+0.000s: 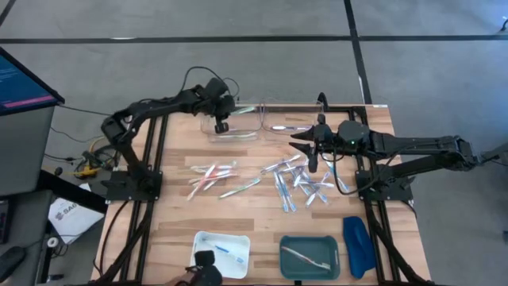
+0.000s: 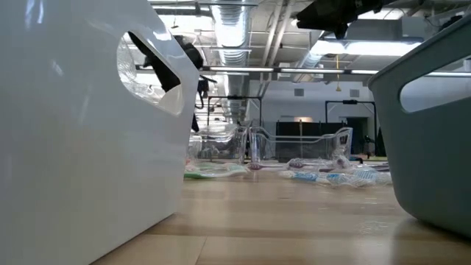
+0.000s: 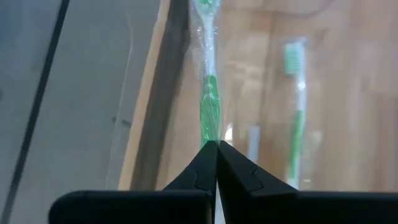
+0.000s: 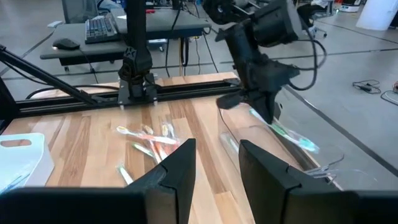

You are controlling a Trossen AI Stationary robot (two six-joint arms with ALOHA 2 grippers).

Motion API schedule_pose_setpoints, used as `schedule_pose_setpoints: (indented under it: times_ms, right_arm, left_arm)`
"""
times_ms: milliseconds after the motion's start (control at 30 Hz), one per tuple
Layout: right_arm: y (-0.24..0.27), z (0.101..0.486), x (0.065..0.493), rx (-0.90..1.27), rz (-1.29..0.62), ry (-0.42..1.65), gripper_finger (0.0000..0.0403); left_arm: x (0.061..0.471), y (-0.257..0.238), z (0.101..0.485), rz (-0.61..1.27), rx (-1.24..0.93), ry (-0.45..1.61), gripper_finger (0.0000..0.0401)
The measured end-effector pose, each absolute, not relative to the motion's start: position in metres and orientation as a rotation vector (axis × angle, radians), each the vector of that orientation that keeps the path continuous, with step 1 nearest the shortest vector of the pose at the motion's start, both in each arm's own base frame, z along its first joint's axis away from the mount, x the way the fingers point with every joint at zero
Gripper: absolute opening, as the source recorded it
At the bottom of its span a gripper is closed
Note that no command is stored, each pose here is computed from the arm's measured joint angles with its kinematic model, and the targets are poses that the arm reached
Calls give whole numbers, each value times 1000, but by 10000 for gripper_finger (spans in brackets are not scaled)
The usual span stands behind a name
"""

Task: Pick & Place Toothbrushes
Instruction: Put the green toothbrush into the left transparent bin, then put the orange toothbrush into the green bin

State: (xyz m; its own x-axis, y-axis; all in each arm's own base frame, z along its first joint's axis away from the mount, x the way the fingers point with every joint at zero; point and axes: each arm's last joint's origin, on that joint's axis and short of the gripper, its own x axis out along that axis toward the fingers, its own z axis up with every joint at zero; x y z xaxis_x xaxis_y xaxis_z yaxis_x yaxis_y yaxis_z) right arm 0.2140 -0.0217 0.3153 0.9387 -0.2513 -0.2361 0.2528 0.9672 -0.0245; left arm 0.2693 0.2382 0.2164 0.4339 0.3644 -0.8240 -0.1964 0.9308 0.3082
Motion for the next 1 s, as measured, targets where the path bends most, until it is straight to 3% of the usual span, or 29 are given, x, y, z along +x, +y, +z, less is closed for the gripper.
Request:
schedule_pose_setpoints:
  times_ms: [633, 1000]
  right_arm:
    - [-23, 315, 214, 7, -262, 243, 116]
    - [-23, 315, 214, 7, -262, 244, 116]
  left_arm:
    - [273, 244, 208, 383, 88, 1176, 11]
    - [273, 243, 209, 508, 149, 1240, 109]
